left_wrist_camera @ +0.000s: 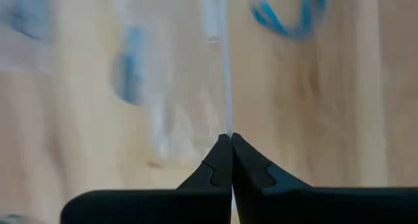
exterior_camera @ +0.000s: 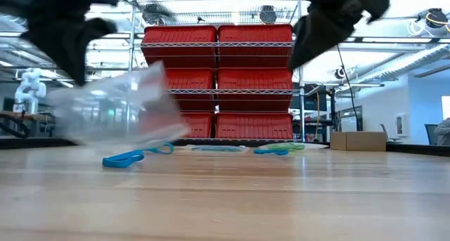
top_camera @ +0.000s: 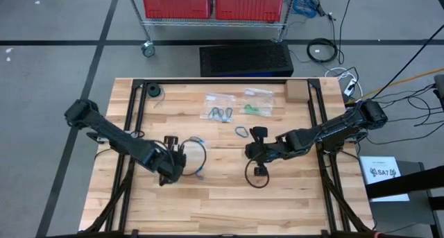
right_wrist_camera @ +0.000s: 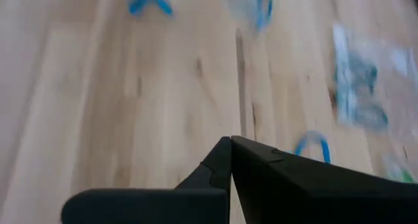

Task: Sort rubber bands
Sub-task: Open the bottom zip bag

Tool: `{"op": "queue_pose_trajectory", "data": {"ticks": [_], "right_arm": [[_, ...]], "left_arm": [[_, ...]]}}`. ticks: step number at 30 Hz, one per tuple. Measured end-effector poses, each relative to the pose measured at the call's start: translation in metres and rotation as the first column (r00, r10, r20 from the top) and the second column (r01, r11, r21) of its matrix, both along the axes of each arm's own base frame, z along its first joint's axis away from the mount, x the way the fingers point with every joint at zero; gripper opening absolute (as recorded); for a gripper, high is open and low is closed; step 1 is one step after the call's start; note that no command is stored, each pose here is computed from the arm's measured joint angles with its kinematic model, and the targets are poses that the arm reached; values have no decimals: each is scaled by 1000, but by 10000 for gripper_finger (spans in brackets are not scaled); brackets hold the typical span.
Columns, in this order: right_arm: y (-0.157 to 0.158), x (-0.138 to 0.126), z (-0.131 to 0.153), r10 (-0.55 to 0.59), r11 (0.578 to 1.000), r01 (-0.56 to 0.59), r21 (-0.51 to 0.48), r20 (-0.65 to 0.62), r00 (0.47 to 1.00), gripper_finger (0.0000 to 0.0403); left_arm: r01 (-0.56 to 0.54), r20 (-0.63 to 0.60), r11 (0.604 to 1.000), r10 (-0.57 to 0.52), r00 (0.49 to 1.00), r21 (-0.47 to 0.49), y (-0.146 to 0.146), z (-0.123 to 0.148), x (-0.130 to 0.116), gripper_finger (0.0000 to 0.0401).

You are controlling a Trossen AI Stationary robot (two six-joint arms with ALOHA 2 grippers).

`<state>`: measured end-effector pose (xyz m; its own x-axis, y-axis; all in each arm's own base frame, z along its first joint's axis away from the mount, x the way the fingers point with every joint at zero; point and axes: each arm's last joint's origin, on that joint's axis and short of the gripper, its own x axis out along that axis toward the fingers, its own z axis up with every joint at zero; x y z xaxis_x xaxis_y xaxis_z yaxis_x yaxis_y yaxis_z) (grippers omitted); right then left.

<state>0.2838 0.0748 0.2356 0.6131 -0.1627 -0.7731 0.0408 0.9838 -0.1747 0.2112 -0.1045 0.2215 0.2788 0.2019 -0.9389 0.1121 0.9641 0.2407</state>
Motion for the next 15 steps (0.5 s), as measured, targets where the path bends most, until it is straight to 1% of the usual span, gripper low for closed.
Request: {"op": "queue_pose_trajectory", "data": {"ticks": [2,5,8,9,12,15], "right_arm": [[1,5,0,24,1000,-24,2,69,997,0],[2,7,-12,86,996,-88,5,156,984,0],[-1,12,-15,115,990,-133,44,284,952,0],[-3,14,-13,107,990,-131,54,319,942,0],[-10,21,-3,36,993,-80,84,427,904,1],[-14,27,9,25,994,-70,79,468,883,17]], "left_arm": [[-19,87,999,16,996,28,6,13,0,1],[-49,220,997,36,975,57,15,27,1,1],[-69,327,995,42,944,72,22,38,6,1],[-64,350,995,34,936,74,23,39,9,1],[-38,408,996,-1,913,87,28,44,19,0],[-31,435,994,-18,900,104,34,46,26,0]]}}
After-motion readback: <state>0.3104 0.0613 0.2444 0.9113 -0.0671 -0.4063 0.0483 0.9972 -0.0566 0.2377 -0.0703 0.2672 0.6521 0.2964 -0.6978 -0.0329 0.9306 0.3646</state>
